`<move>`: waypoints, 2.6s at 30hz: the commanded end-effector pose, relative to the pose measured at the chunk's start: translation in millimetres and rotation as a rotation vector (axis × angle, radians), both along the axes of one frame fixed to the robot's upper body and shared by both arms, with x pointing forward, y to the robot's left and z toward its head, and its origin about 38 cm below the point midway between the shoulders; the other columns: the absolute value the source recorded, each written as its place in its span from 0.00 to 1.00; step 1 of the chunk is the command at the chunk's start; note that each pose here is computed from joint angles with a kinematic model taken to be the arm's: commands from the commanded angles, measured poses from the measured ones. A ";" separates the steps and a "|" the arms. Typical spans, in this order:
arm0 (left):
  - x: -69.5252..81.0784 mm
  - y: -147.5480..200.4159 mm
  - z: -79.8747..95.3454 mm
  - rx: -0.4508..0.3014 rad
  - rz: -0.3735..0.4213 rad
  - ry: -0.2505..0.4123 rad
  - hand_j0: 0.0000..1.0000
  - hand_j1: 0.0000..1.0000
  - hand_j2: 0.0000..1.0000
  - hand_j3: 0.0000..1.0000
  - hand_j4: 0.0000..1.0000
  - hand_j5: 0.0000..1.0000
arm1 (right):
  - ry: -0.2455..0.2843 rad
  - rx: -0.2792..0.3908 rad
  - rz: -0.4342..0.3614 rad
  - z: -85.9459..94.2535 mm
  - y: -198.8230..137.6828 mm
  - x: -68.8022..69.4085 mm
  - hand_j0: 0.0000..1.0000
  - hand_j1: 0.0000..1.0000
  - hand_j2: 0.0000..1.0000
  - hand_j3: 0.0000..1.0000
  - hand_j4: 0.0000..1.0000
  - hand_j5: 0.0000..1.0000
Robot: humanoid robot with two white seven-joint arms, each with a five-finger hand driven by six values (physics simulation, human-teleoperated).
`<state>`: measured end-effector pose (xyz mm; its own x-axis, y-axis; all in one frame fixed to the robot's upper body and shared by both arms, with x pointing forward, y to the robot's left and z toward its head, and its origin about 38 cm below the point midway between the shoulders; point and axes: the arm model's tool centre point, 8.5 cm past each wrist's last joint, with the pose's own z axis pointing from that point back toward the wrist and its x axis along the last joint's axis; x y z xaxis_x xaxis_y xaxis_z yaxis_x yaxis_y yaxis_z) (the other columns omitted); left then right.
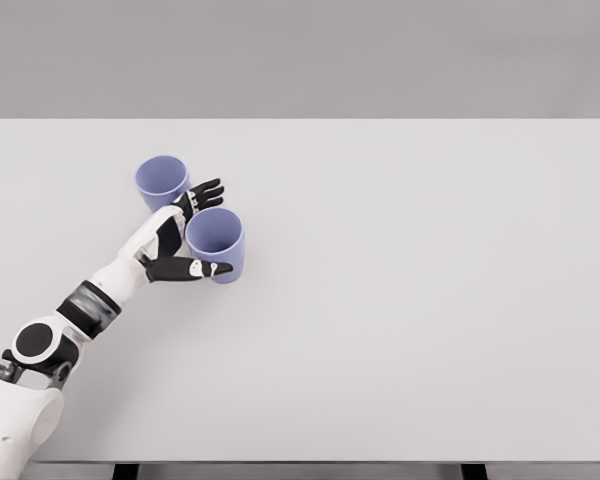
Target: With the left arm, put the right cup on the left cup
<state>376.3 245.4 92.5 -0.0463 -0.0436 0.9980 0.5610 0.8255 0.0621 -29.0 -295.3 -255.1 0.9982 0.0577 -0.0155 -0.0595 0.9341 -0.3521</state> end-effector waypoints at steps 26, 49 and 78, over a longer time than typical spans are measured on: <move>-7.5 -12.3 22.7 -0.008 -0.043 -0.032 0.76 0.76 0.76 0.76 0.76 0.76 | 0.000 0.000 0.000 0.0 -0.1 -0.1 1.00 1.00 1.00 1.00 1.00 1.00; -5.1 -19.0 60.9 -0.020 -0.068 -0.083 0.73 0.73 0.73 0.73 0.73 0.73 | 0.000 0.000 0.000 0.0 -0.1 -0.1 1.00 1.00 1.00 1.00 1.00 1.00; 44.1 9.1 108.2 -0.002 0.022 -0.157 0.73 0.73 0.73 0.73 0.73 0.73 | 0.002 0.000 -0.001 0.0 -0.1 -0.2 1.00 1.00 1.00 1.00 1.00 1.00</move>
